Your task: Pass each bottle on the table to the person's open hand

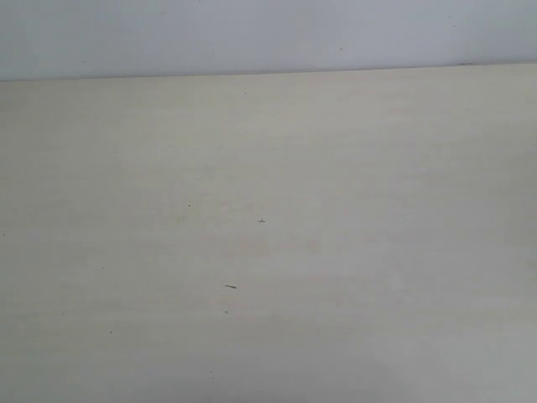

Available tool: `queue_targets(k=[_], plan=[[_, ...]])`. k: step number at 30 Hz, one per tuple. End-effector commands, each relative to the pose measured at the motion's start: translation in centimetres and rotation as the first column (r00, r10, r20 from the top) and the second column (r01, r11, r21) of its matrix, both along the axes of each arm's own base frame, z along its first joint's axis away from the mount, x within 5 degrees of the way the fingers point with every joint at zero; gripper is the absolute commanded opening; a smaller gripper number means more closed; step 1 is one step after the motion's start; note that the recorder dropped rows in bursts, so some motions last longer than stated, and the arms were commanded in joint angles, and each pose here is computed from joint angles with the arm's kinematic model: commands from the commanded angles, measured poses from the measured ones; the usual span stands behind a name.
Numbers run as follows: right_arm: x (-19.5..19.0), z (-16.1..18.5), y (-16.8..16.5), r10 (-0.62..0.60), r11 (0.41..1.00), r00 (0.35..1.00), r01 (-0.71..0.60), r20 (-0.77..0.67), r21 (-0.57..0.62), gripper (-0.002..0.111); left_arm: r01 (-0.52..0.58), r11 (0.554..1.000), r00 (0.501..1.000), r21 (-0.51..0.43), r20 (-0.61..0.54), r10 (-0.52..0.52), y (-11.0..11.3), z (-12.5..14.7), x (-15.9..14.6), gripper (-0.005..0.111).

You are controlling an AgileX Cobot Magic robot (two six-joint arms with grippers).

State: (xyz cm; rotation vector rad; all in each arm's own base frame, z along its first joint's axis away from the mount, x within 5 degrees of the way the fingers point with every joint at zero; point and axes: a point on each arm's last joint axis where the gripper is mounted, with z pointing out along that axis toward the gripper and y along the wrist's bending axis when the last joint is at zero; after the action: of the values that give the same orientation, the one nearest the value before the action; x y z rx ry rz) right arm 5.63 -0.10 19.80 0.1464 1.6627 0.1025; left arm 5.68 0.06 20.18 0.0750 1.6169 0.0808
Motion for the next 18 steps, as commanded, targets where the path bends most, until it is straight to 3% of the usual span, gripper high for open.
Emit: queue_targets(k=[1,18], plan=[[-0.02,-0.16,0.01,0.001,1.0,1.0,-0.001,0.001,0.004,0.001,-0.001,1.0,1.0,-0.001,0.008,0.001,0.01,0.0,-0.04,0.001],[-0.04,-0.29,0.01,0.002,1.0,1.0,-0.002,-0.014,0.004,0.001,-0.001,1.0,1.0,-0.001,0.008,0.001,0.01,0.0,-0.04,0.001]])
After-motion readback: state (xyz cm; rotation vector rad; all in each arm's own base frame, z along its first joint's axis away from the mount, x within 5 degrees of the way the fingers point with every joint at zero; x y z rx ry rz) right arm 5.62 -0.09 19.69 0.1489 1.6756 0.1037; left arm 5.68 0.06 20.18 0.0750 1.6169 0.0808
